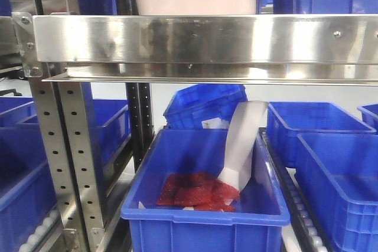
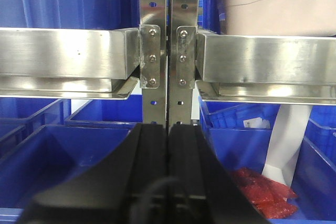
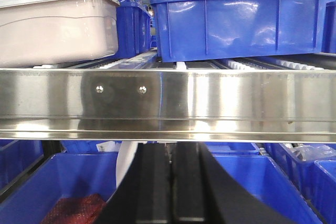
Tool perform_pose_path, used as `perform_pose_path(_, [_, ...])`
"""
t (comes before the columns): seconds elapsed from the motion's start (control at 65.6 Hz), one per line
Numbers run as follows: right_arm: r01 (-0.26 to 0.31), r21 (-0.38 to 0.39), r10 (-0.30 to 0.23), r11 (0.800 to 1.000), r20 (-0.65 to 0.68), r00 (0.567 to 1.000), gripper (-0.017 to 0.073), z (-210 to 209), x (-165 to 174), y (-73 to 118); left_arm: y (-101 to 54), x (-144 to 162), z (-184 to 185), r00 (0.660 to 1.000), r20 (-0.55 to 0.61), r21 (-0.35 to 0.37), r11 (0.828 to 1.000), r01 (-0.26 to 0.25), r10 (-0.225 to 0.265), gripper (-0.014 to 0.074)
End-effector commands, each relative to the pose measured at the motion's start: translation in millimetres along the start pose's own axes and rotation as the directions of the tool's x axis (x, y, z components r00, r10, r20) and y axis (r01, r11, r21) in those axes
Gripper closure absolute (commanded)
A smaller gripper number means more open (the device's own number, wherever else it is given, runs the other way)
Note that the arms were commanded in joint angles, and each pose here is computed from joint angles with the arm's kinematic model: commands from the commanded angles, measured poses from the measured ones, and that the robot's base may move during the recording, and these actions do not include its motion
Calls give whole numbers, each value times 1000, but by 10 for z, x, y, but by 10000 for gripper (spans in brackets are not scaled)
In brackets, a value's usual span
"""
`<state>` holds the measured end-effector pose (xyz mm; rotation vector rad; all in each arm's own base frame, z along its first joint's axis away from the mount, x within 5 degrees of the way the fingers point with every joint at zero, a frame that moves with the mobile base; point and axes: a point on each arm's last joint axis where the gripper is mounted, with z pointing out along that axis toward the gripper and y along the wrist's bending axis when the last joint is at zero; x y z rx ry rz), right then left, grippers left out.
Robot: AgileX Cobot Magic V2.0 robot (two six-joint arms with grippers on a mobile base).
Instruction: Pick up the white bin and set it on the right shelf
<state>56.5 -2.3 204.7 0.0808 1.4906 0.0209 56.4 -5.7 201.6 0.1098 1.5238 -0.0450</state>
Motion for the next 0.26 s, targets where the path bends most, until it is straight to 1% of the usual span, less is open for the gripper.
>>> perform_pose_path(0.0, [9, -3, -9, 1000, 110, 994, 505, -19, -99, 6, 0, -82, -12, 996, 91, 5, 1000, 19, -20, 712])
perform_pose_path(0.244, [9, -3, -9, 1000, 110, 994, 505, -19, -99, 6, 0, -82, -12, 996, 91, 5, 1000, 19, -20, 712])
